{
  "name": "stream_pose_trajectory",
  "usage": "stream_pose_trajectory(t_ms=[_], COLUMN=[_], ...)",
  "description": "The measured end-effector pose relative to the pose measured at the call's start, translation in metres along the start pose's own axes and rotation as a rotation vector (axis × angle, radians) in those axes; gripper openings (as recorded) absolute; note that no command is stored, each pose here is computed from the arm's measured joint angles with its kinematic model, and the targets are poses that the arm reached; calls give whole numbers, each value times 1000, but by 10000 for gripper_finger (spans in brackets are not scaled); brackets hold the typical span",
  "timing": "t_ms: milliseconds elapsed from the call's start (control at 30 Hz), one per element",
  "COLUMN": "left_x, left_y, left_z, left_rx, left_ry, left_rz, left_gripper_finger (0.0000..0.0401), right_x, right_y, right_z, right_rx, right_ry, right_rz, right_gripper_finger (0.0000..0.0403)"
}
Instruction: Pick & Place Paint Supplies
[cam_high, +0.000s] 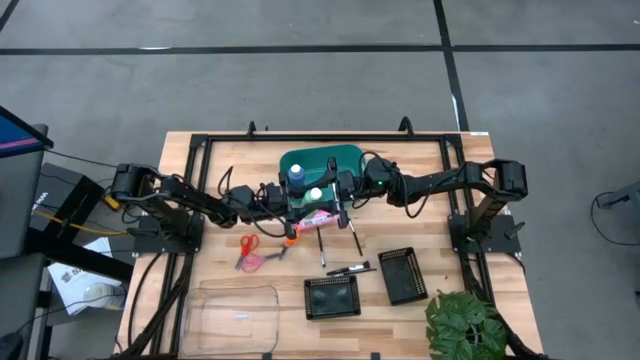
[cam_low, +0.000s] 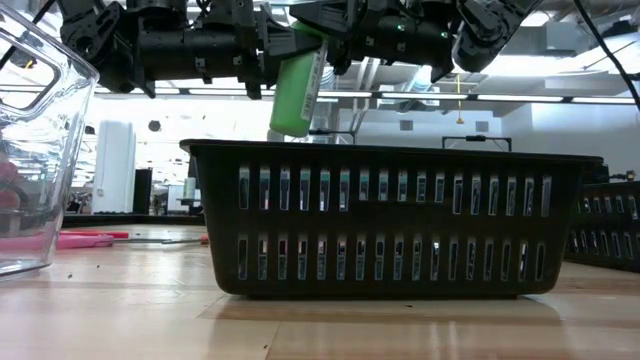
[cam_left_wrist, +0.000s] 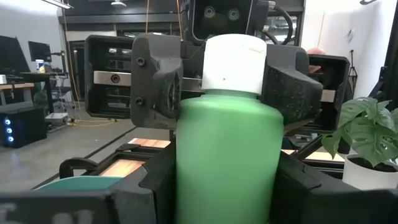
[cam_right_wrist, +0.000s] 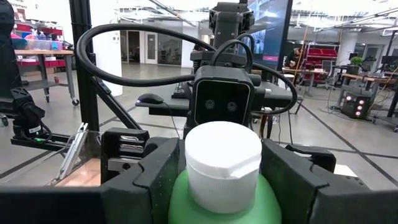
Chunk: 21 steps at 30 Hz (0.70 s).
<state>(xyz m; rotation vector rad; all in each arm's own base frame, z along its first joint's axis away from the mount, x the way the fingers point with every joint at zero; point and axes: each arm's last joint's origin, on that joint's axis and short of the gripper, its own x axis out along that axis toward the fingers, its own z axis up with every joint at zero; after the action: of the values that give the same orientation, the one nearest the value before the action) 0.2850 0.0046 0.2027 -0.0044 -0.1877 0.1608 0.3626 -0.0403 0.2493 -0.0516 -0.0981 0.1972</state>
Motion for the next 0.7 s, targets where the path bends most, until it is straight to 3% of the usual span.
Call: stream_pose_trajectory(t_ms=[700], left_x=[0], left_y=[0], left_z=[0], left_rx=[3], left_ry=[3], left_rz=[-3], left_gripper_finger=[192], right_x=[0], right_y=[0], right_z=[0], right_rx=[-5], right_ry=[0], right_rz=[4], right_gripper_finger=[188])
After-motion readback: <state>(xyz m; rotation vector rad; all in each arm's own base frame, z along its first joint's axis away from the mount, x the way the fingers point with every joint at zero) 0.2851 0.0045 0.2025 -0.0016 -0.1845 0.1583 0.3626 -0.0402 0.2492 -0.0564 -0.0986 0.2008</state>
